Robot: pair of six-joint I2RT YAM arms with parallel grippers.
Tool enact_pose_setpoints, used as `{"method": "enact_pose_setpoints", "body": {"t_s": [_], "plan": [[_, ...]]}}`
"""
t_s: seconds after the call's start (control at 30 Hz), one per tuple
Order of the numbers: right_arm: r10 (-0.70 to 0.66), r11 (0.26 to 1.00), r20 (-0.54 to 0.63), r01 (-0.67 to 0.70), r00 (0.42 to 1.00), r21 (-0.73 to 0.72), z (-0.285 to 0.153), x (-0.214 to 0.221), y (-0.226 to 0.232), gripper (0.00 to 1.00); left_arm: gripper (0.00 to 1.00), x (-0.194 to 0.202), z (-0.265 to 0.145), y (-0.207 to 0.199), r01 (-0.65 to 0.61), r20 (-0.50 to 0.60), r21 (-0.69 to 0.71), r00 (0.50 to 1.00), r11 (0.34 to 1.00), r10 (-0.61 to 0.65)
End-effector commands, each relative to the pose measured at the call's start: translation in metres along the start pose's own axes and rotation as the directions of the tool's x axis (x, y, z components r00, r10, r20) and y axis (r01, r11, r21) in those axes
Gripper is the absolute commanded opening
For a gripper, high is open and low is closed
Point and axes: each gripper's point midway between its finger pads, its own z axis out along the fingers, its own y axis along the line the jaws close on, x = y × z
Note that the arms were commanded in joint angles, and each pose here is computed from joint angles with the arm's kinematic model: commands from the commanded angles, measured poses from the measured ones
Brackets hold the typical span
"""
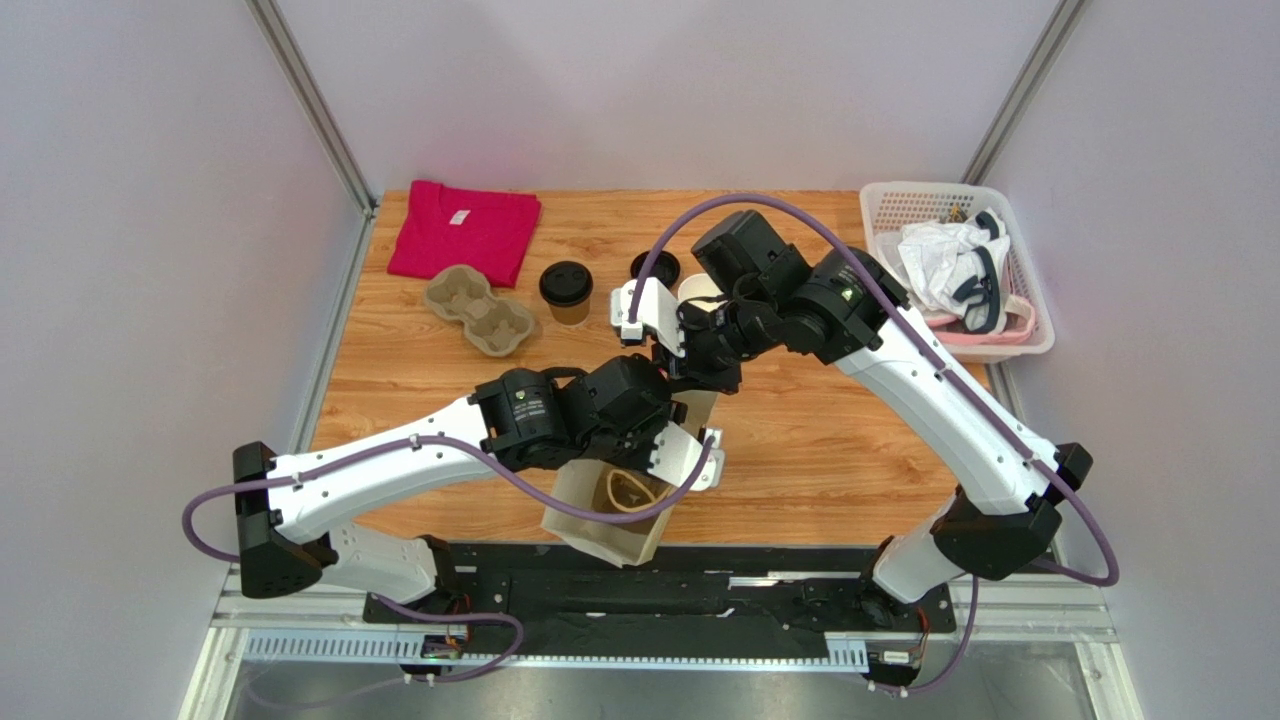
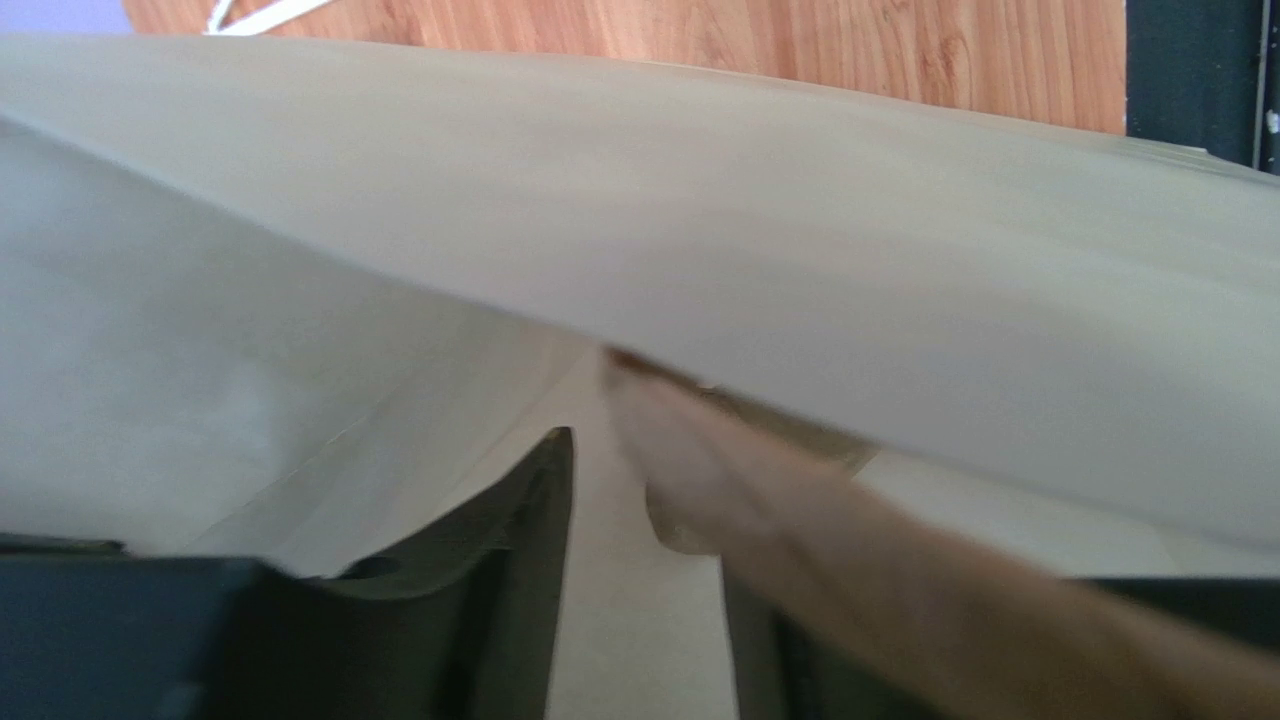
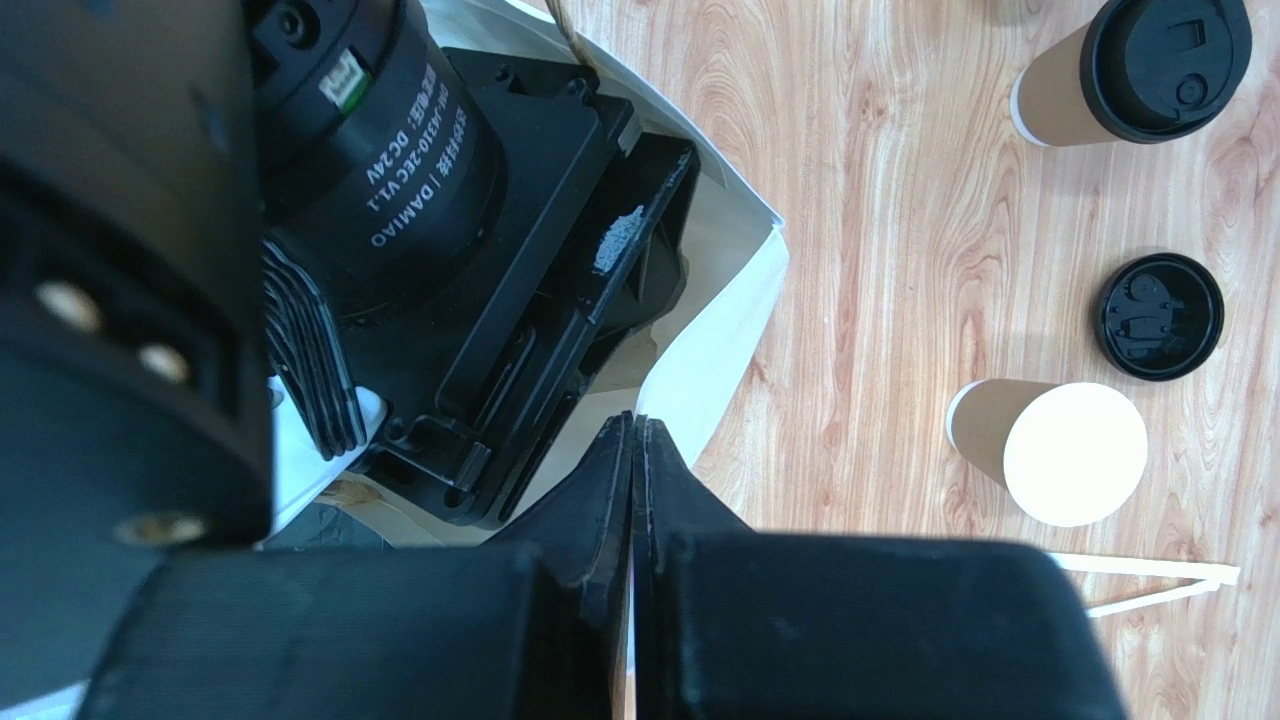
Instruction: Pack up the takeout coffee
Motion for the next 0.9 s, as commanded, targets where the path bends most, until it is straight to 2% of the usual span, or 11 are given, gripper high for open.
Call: {"method": "enact_pose_setpoints", "body": {"t_s": [0.0, 0.17, 0.47, 0.7, 0.87], "plan": [[-0.009, 0.999, -0.012, 0.009, 1.000, -0.046, -0.008, 0.004, 0.016, 0.00, 0.55, -0.021, -0.028, 0.030, 0.036, 0.098, -0.105, 0.995, 0.994, -0.026], [-0.011, 0.999, -0.020, 0.010, 1.000, -0.045, -0.007, 0.007, 0.016, 0.00, 0.59, -0.028, -0.040, 0.036, 0.037, 0.129, -0.130, 0.991, 0.991, -0.020], [0.004, 1.000, -0.043, -0.005, 0.999, -0.015, -0.005, 0.018, 0.008, 0.00, 0.61, -0.046, -0.067, 0.038, -0.003, 0.190, -0.183, 0.981, 0.983, 0.039], [0.008, 1.000, -0.034, -0.008, 0.999, 0.012, -0.012, 0.022, 0.003, 0.00, 0.62, -0.044, -0.078, 0.040, 0.010, 0.185, -0.182, 0.982, 0.983, 0.024], [0.000, 1.000, -0.034, 0.001, 0.999, 0.020, -0.014, 0.027, 0.005, 0.00, 0.63, -0.046, -0.092, 0.040, 0.019, 0.226, -0.193, 0.974, 0.981, 0.026]]}}
